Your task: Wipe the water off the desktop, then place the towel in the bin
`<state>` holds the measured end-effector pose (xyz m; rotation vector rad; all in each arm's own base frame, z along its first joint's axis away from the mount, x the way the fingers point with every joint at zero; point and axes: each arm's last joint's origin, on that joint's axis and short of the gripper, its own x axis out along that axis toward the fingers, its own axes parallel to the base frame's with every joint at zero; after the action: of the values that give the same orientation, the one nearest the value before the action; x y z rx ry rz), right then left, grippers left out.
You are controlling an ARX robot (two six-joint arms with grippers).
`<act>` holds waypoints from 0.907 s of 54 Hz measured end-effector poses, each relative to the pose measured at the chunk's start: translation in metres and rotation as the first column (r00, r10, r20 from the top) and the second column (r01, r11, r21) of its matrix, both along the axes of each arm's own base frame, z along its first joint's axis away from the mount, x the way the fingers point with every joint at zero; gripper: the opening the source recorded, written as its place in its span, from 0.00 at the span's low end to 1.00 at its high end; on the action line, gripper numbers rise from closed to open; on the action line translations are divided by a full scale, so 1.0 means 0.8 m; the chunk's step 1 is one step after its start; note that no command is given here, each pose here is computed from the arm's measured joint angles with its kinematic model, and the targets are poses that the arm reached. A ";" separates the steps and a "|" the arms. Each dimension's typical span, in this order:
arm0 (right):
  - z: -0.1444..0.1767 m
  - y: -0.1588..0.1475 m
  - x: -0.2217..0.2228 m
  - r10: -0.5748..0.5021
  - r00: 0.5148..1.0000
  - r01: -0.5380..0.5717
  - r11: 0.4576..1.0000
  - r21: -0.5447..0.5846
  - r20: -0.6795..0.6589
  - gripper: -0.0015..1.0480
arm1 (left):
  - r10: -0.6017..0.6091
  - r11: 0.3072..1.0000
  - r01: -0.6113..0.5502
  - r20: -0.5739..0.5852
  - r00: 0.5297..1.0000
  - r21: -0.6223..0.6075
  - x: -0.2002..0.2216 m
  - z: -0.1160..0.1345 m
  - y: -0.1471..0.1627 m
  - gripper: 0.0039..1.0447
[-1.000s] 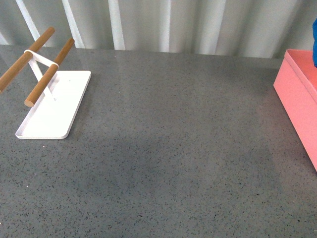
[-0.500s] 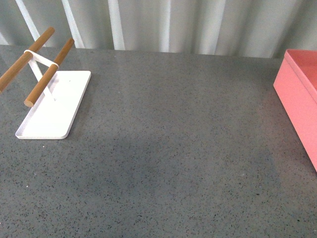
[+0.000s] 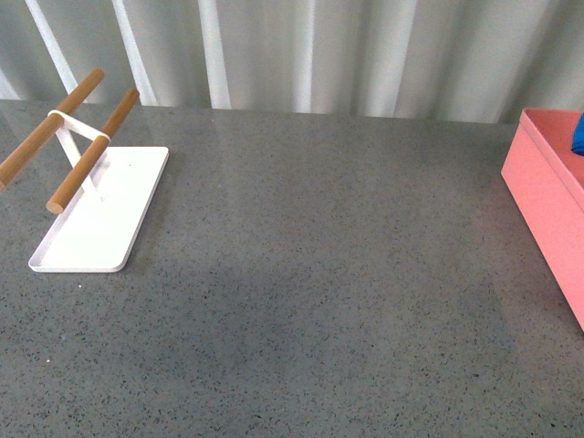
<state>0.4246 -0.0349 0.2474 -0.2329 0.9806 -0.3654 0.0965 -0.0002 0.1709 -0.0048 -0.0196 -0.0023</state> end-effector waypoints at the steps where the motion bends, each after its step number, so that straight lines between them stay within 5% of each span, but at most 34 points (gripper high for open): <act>1: 0.000 0.000 0.000 0.000 1.000 0.000 1.000 0.000 0.000 0.65 | 0.000 1.000 0.000 0.000 1.000 0.000 0.000 0.000 0.000 0.94; 13: 0.000 0.000 0.000 0.000 1.000 0.000 1.000 0.000 0.000 0.95 | 0.000 1.000 0.000 0.000 1.000 0.000 0.000 0.000 0.000 0.94; 49: 0.000 0.000 0.000 0.000 1.000 0.000 1.000 0.000 0.000 0.93 | 0.000 1.000 0.000 0.000 1.000 0.000 0.000 0.000 0.000 0.94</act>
<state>0.4246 -0.0349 0.2474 -0.2331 0.9806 -0.3658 0.0965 -0.0002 0.1709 -0.0048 -0.0196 -0.0023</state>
